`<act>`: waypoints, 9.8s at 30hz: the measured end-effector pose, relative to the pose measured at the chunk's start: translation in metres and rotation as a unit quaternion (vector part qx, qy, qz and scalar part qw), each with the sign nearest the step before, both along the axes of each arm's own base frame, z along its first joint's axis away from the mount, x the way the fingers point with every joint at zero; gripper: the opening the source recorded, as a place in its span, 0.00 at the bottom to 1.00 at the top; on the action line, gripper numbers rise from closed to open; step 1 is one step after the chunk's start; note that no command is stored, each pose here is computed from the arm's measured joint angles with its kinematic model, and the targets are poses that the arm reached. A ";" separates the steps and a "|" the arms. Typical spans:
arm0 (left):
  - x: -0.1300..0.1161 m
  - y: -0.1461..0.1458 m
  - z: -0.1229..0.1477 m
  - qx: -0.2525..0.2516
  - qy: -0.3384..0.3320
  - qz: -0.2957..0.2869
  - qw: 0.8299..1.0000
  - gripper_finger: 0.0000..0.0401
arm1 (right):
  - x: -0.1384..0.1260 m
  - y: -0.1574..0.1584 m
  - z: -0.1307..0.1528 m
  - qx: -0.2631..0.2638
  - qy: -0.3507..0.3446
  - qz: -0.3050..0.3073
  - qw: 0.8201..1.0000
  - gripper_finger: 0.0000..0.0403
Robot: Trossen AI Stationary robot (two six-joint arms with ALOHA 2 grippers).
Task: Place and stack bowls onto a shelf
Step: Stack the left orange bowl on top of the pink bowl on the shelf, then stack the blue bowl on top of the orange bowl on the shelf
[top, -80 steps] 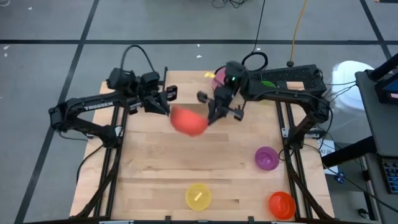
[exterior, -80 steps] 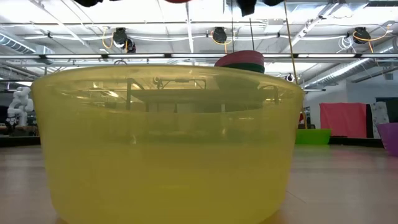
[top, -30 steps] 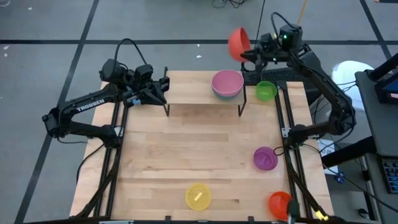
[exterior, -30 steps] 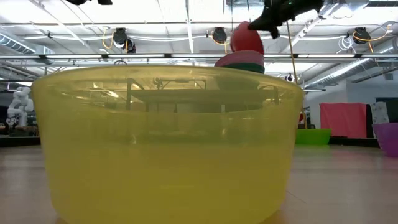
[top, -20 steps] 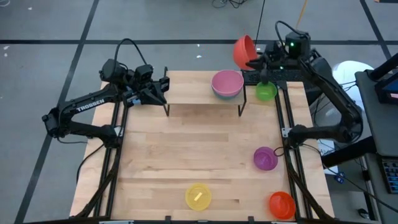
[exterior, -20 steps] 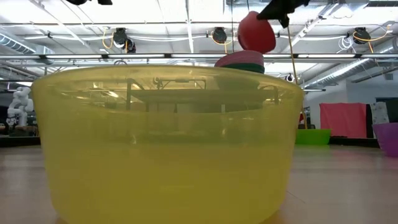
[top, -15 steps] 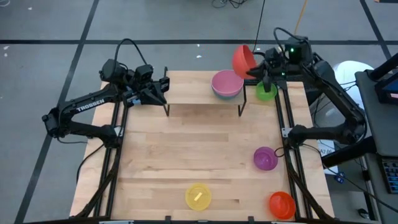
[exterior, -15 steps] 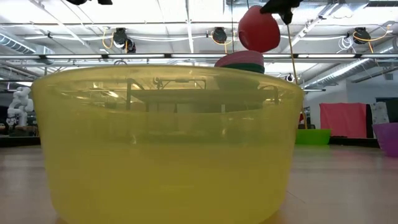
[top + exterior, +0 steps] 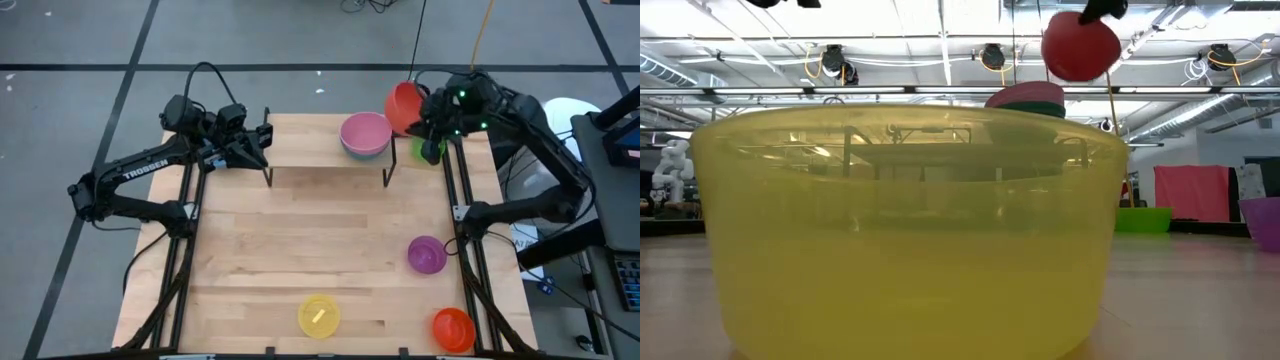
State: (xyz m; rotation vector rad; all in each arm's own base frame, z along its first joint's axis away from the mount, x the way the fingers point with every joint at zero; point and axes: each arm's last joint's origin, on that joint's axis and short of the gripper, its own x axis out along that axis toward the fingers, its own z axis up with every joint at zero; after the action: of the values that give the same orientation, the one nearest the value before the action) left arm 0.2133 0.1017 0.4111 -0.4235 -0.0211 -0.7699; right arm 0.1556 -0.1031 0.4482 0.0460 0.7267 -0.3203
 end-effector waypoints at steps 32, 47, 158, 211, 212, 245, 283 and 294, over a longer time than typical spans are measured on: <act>0.000 0.000 0.000 -0.012 0.011 -0.003 1.000 0.18 | 0.109 -0.050 -0.026 0.080 0.126 0.121 0.981 0.00; 0.000 0.000 0.000 -0.020 0.018 -0.005 1.000 0.18 | 0.119 -0.061 -0.070 0.108 0.188 0.136 0.967 0.00; -0.125 -0.013 -0.094 -0.146 0.583 0.537 0.593 0.06 | -0.032 0.044 0.079 -0.150 -0.185 0.131 0.962 0.31; -0.090 0.082 -0.162 0.053 0.715 0.451 0.532 0.39 | -0.031 0.044 0.080 -0.163 -0.185 0.137 0.959 0.31; -0.090 0.082 -0.162 0.063 0.714 0.447 0.535 0.39 | -0.031 0.043 0.080 -0.164 -0.185 0.137 0.959 0.31; -0.070 0.116 -0.224 0.168 0.783 0.349 0.486 0.38 | -0.030 0.043 0.085 -0.181 -0.207 0.135 0.952 0.31; -0.067 0.020 0.019 0.178 0.602 0.513 0.585 0.01 | -0.030 0.043 0.085 -0.182 -0.206 0.134 0.952 0.31; -0.022 -0.017 0.083 0.186 0.447 0.502 0.717 0.01 | -0.030 0.043 0.085 -0.167 -0.211 0.127 0.955 0.31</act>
State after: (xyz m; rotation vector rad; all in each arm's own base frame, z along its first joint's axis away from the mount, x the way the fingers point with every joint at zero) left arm 0.1910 0.0842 0.4936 -0.2920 0.7570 0.5782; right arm 0.1253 -0.0602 0.5332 -0.2912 0.2416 -0.1745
